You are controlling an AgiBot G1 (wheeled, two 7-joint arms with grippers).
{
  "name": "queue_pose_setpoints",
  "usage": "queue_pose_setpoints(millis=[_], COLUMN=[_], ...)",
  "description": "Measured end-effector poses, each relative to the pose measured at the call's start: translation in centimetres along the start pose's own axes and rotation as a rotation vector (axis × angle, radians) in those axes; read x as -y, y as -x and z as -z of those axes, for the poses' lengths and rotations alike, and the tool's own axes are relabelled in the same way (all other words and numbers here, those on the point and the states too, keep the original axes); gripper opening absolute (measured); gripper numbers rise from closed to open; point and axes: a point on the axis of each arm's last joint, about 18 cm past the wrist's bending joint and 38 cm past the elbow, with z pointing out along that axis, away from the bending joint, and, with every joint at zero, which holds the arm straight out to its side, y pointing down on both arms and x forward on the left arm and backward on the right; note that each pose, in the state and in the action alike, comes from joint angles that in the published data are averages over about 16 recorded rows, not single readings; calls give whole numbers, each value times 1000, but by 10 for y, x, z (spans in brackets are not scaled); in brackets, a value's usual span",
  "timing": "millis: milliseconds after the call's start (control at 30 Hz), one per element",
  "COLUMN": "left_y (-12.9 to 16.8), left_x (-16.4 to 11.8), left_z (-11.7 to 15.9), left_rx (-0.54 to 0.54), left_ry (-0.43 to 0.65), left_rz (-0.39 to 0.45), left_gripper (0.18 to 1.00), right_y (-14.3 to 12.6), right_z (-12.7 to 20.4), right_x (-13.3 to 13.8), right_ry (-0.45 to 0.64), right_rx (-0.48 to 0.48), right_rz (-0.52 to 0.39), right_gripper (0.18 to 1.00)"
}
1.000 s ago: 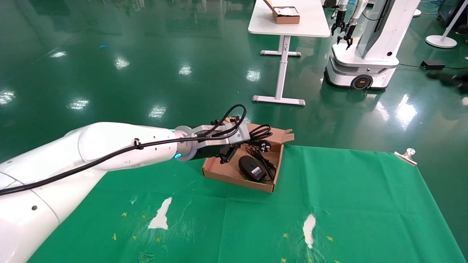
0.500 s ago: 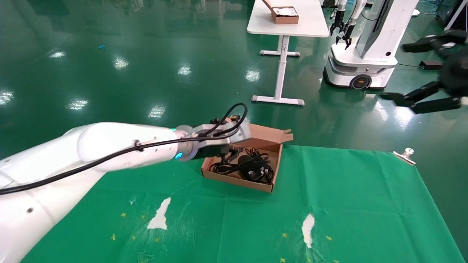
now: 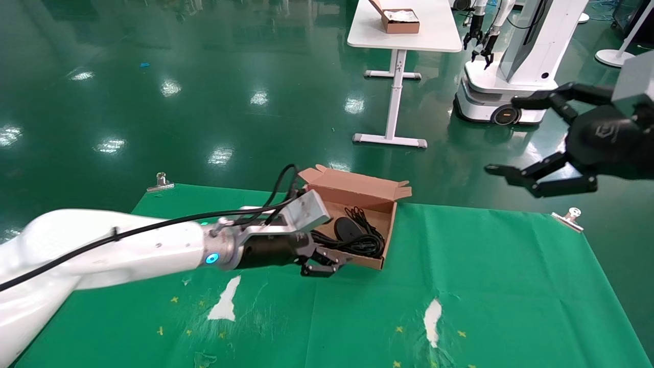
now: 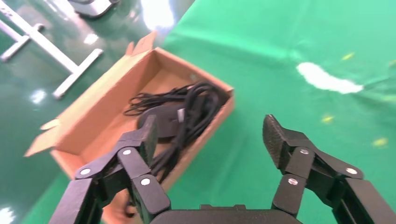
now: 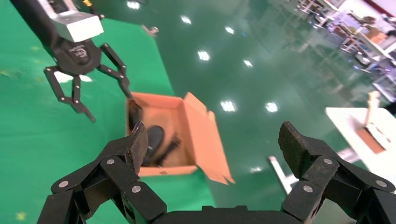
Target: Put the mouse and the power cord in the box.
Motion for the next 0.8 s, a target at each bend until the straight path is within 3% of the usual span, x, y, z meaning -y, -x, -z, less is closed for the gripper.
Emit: queue_pose_setpoints(millis=[367,800], left_y=[-21,-43], left_x=[-11,-10], left_z=[53,132], left_rx=[-94,-181], left_ry=[-161,-343], left_rz=[146,208], left_gripper=[912,995], right_y=[44,100], right_z=[-15,-23], right_x=[2,10], right_ry=[-96,-204], right_rx=[105,242], right_rz=[-77,-183], right_gripper=[1001,1001])
